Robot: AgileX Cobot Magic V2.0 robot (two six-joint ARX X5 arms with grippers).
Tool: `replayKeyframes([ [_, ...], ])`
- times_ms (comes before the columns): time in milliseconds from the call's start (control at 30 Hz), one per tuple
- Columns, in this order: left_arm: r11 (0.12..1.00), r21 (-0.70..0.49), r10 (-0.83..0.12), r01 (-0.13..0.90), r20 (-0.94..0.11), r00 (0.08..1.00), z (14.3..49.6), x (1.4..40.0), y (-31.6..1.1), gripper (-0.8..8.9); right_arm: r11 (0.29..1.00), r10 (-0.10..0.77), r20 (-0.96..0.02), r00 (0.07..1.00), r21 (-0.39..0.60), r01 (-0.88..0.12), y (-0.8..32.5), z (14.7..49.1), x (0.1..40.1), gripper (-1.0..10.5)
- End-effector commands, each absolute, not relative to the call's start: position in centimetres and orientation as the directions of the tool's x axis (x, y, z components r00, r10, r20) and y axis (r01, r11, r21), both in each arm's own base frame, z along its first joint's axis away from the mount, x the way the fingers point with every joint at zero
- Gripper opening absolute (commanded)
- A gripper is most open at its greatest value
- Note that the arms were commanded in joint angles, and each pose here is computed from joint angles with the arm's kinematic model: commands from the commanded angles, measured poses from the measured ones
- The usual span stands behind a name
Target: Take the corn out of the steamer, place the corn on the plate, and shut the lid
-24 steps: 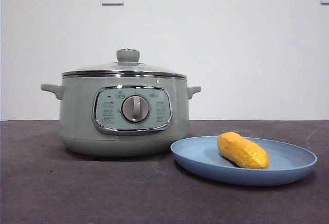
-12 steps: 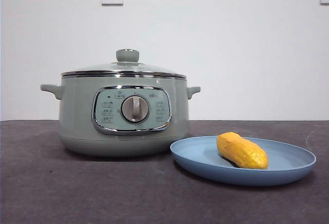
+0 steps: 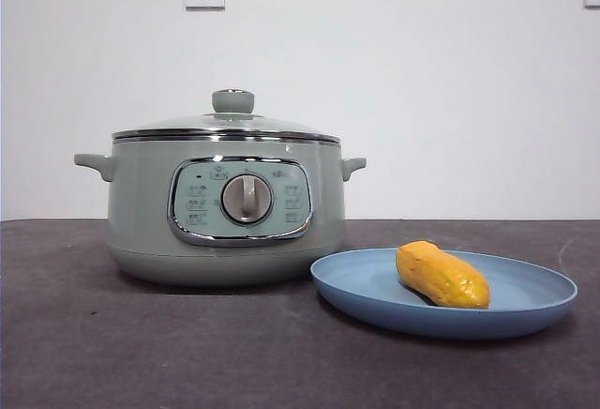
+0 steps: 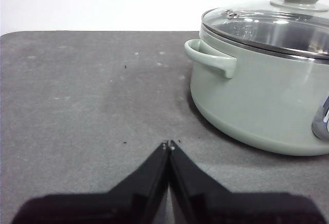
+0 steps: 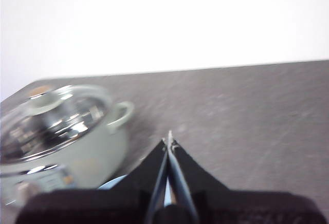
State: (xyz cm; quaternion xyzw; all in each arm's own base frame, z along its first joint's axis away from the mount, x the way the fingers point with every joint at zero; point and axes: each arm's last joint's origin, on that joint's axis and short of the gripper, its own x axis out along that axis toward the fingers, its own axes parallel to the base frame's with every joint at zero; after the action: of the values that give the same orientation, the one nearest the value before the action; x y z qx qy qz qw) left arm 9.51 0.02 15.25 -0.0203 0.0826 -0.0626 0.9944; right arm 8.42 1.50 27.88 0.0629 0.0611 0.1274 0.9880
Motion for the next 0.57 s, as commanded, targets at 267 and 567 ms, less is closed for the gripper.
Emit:
replayKeyframes([
  [267,0.991,-0.062,-0.125,0.116,-0.169,0.978,14.8,9.6,0.1,-0.03,0.975,0.175,-0.009,0.984,0.142,-0.172,0.9,19.7,9.4,0.0],
  [567,0.991,-0.062,-0.125,0.116,-0.17,0.978,14.8,9.6,0.1,-0.03,0.976,0.173,-0.109,0.979,0.152,-0.156,0.9,15.4,9.6,0.0],
])
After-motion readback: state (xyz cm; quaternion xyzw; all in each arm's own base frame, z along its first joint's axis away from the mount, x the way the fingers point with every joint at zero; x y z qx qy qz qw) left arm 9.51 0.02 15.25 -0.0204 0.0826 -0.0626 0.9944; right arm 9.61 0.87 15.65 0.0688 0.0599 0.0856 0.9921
